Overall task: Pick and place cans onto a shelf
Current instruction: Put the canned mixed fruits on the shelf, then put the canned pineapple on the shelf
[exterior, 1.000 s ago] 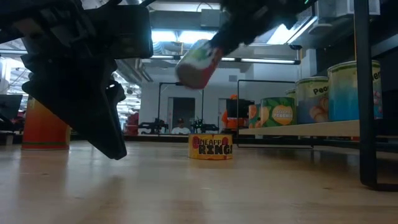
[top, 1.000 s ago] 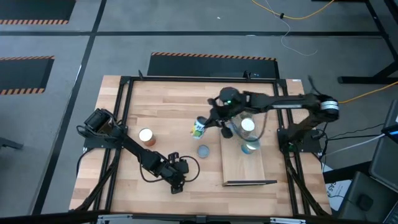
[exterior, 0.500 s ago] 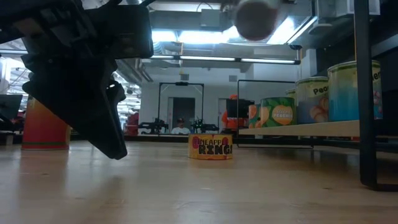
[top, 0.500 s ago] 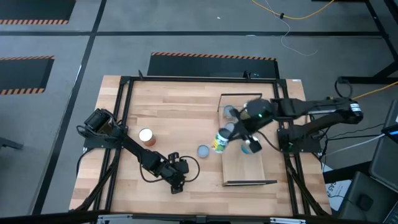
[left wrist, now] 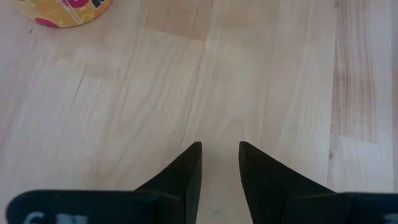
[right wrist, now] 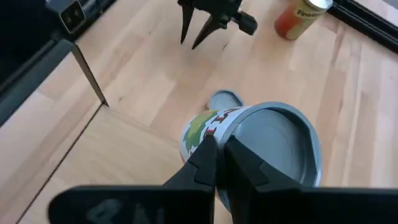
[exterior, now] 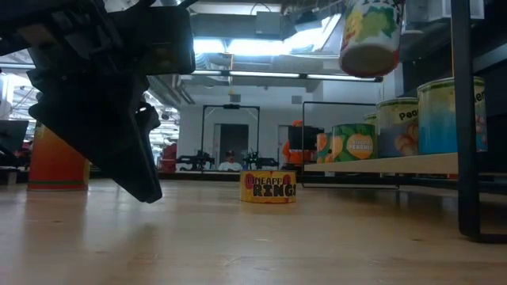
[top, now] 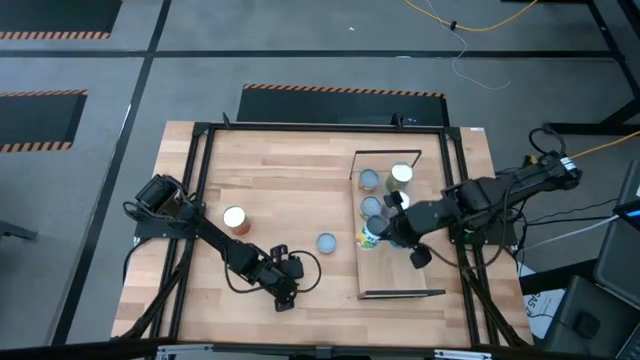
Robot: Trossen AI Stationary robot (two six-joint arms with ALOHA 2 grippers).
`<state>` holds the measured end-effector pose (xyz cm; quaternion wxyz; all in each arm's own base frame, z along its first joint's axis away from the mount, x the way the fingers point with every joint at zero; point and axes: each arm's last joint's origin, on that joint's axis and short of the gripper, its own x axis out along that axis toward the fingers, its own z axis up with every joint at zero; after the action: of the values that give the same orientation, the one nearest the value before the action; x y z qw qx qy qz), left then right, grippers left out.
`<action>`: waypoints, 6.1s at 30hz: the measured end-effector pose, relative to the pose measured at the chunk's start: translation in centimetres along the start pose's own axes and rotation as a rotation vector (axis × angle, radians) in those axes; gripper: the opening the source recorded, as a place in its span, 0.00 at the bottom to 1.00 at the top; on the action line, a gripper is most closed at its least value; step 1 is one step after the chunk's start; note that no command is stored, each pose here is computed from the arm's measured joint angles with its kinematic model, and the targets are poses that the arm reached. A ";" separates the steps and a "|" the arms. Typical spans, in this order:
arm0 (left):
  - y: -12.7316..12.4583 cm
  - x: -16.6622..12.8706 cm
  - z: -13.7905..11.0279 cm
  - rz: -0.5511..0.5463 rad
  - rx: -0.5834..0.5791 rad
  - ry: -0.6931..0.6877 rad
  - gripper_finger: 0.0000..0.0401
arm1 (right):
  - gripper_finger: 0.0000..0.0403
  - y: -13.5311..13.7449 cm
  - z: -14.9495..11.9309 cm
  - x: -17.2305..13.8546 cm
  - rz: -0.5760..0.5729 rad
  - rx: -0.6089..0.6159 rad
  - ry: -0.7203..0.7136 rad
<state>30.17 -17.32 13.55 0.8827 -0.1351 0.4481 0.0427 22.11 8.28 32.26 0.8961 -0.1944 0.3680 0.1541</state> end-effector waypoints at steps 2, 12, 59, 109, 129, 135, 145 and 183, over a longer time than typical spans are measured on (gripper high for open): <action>0.0 0.0 0.0 0.000 -0.002 0.000 0.25 | 0.04 0.6 0.0 0.4 -0.011 -0.022 0.027; 0.0 0.0 0.0 0.001 -0.004 0.000 0.25 | 0.05 2.5 -0.6 4.2 -0.017 -0.115 0.239; 0.0 0.0 0.0 0.000 -0.007 0.000 0.25 | 0.19 3.3 -1.7 8.4 -0.022 -0.163 0.443; -3.0 -4.0 6.6 -0.086 0.102 -0.184 0.25 | 0.20 1.9 3.4 5.1 -0.057 -0.118 0.269; 2.1 -16.2 8.0 0.258 -0.221 0.072 0.25 | 0.20 1.8 3.8 5.2 -0.064 -0.111 0.228; 4.2 -18.3 6.4 0.456 -0.311 0.196 0.25 | 0.20 1.9 3.8 5.2 -0.064 -0.111 0.224; 6.7 -17.5 4.5 0.650 -0.404 0.348 0.25 | 0.20 1.9 3.8 5.2 -0.065 -0.112 0.224; 11.7 -12.2 3.0 0.718 -0.588 0.386 0.25 | 0.20 1.9 3.8 5.2 -0.064 -0.112 0.225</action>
<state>22.90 -4.66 22.68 0.6378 -0.2208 0.5905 0.4425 27.20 12.37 30.57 0.8414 -0.2719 0.4506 0.1227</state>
